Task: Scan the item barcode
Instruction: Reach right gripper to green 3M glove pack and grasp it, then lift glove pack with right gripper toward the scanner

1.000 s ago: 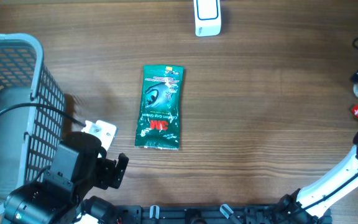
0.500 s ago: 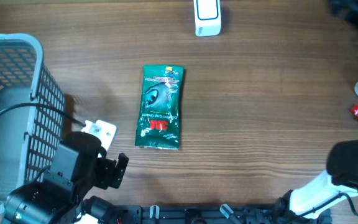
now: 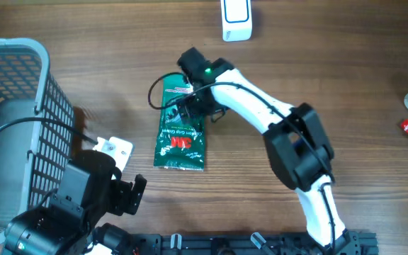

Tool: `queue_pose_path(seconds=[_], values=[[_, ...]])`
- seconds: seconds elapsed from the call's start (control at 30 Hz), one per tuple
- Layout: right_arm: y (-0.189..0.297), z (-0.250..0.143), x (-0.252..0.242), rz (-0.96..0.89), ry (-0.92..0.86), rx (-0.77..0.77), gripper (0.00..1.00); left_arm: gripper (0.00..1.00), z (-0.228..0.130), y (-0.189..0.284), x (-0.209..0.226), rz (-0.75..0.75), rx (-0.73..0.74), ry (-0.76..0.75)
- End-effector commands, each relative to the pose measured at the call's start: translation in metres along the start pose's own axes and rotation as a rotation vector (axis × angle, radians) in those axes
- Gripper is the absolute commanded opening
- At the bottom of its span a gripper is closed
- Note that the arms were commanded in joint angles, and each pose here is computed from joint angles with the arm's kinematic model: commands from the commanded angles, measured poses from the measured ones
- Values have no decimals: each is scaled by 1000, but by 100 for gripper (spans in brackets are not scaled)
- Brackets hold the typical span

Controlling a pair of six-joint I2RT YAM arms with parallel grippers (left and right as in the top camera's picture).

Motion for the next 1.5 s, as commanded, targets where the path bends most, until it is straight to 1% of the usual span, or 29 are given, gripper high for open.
queue_pose_path(seconds=[0.0, 0.03, 0.1, 0.13, 0.17, 0.2, 0.27, 0.3, 0.4, 0.43, 0.47, 0.53, 0.57, 0.6, 0.63, 0.7, 0.77, 0.8, 0.83, 0.93, 0.97, 1.03, 1.07, 1.13, 1.2, 1.33, 1.37, 1.4, 1.47], values=[[-13, 2, -6, -69, -46, -8, 95, 100, 0, 1, 0, -6, -5, -5], [-17, -1, -6, -52, -47, 16, 84, 100, 0, 1, 0, -6, -5, -5], [-28, -9, -9, -41, -66, 45, 68, 100, 0, 1, 0, -6, -5, -5], [-36, -15, -13, -49, -67, 57, 46, 100, 0, 1, 0, -6, -5, -5], [-40, -19, -16, -59, -69, 71, 17, 100, 0, 1, 0, -6, -5, -5], [-42, -22, -18, -68, -70, 84, 4, 100, 0, 1, 0, -6, -5, -5], [-41, -21, -26, -106, -110, 81, 4, 100, 0, 1, 0, -6, -5, -5], [-36, -18, -40, -177, -185, 66, 4, 100, 0, 1, 0, -6, -5, -5], [-7, -10, -79, -283, -275, 54, 4, 100, 0, 1, 0, -6, -5, -5], [12, -7, -101, -320, -296, 56, 4, 100, 0, 1, 0, -6, -5, -5], [18, -6, -109, -320, -276, 64, 4, 100, 0, 1, 0, -6, -5, -5], [27, -3, -123, -315, -126, 97, 4, 100, 0, 1, 0, -6, -5, -5], [32, -4, -126, -304, -126, 101, 54, 100, 0, 1, 0, -6, -5, -5], [46, -3, -127, -283, -138, 91, 84, 100, 0, 1, 0, -6, -5, -5], [64, -1, -125, -274, -136, 55, 100, 100, 0, 1, 0, -6, -5, -5], [110, 2, -119, -237, -146, -67, 100, 100, 0, 1, 0, -6, -5, -5], [129, 4, -108, -169, -187, -158, 100, 100, 0, 1, 0, -6, -5, -5], [127, 9, -100, -120, -187, -181, 100, 100, 0, 1, 0, -6, -5, -5], [115, 13, -91, -86, -195, -192, 100, 100, 0, 1, 0, -6, -5, -5], [68, 13, -65, -82, -243, -158, 100, 100, 0, 1, 0, -6, -5, -5], [53, 13, -57, -96, -230, -154, 100, 100, 0, 1, 0, -6, -5, -5], [23, 9, -53, -202, -298, -155, 100, 100, 0, 1, 0, -6, -5, -5], [13, 7, -50, -207, -312, -142, 100, 100, 0, 1, 0, -6, -5, -5], [5, 6, -50, -216, -314, -130, 100, 100, 0, 1, 0, -6, -5, -5], [-3, 1, -57, -279, -375, -112, 100, 100, 0, 1, 0, -6, -5, -5], [-9, -1, -59, -295, -371, -96, 100, 100, 0, 1, 0, -6, -5, -5], [-12, -3, -59, -288, -358, -66, 92, 100, 0, 1, 0, -6, -5, -5], [-19, -7, -58, -266, -331, -11, 86, 100, 0, 1, 0, -6, -5, -5], [-38, -20, -61, -271, -332, 108, 72, 100, 0, 1, 0, -6, -5, -5]])
Point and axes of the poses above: each gripper's point midway between its finger pads, its own y axis back along the fingers, its own x axis along the line the jaws close on, z = x × y, the point moved 9 cm from there along y, back along the fingers, and after that the axes turned 15 degrees about -y, right-handed, at the moved point
